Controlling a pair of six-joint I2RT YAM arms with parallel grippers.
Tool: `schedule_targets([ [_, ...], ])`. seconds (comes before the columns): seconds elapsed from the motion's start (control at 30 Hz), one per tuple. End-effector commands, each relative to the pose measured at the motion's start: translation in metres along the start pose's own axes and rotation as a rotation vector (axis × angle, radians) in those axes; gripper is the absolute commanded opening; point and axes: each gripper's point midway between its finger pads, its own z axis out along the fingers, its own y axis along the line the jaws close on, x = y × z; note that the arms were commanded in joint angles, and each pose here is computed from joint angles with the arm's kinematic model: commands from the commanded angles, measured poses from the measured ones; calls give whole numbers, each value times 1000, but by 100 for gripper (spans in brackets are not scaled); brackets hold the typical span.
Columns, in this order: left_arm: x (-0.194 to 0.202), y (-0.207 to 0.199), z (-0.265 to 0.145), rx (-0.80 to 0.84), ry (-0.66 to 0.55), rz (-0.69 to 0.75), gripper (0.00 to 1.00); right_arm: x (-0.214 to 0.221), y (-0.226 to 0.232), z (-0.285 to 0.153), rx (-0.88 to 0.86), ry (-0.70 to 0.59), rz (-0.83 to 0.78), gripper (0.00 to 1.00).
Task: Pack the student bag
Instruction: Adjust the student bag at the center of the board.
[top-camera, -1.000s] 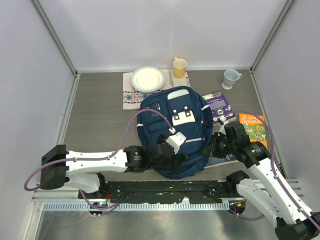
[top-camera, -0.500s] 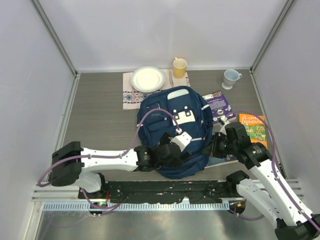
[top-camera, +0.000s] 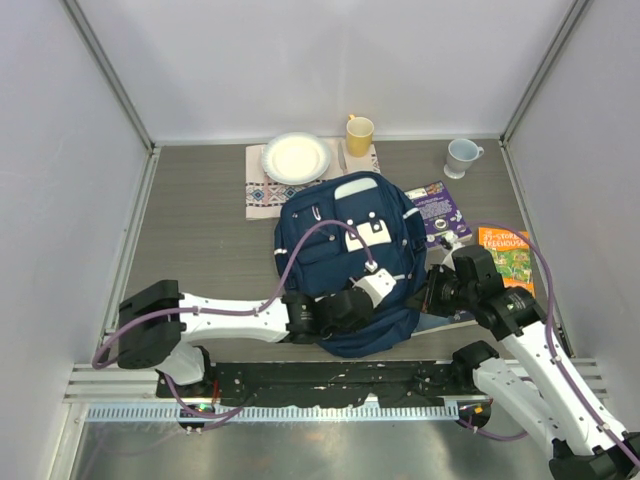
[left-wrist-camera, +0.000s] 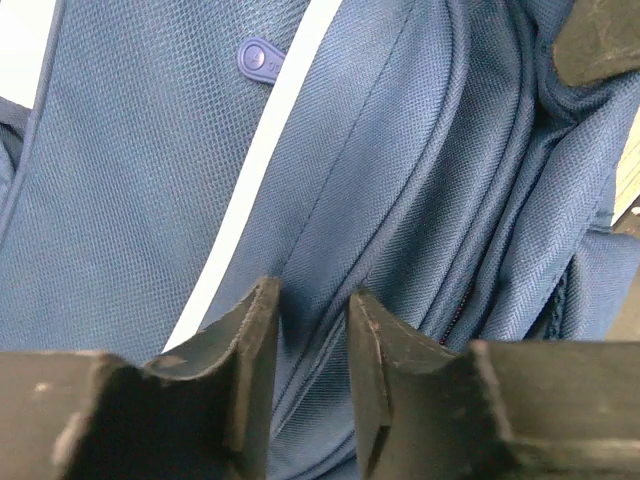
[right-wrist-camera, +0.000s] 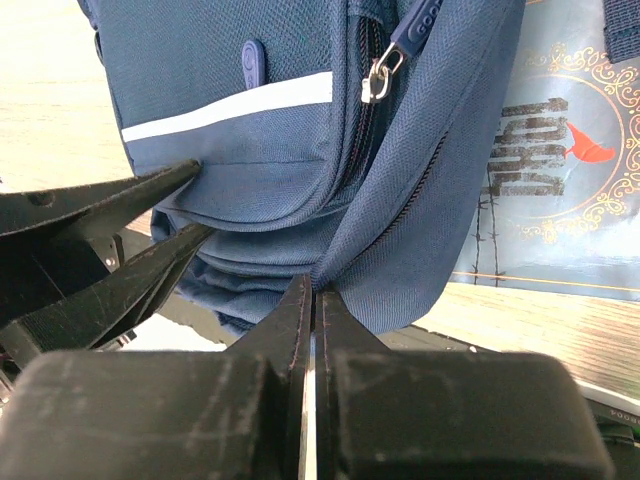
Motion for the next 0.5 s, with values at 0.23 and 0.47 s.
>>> schedule_targets([
  [0.23,-28,5,-12,-21,-67,-71,0,-30,4,-7,11,-160,19,55],
  [0.47,-46,27,-46,-74,-112,-128,0,-68,-24,-33,201,-400,130,84],
])
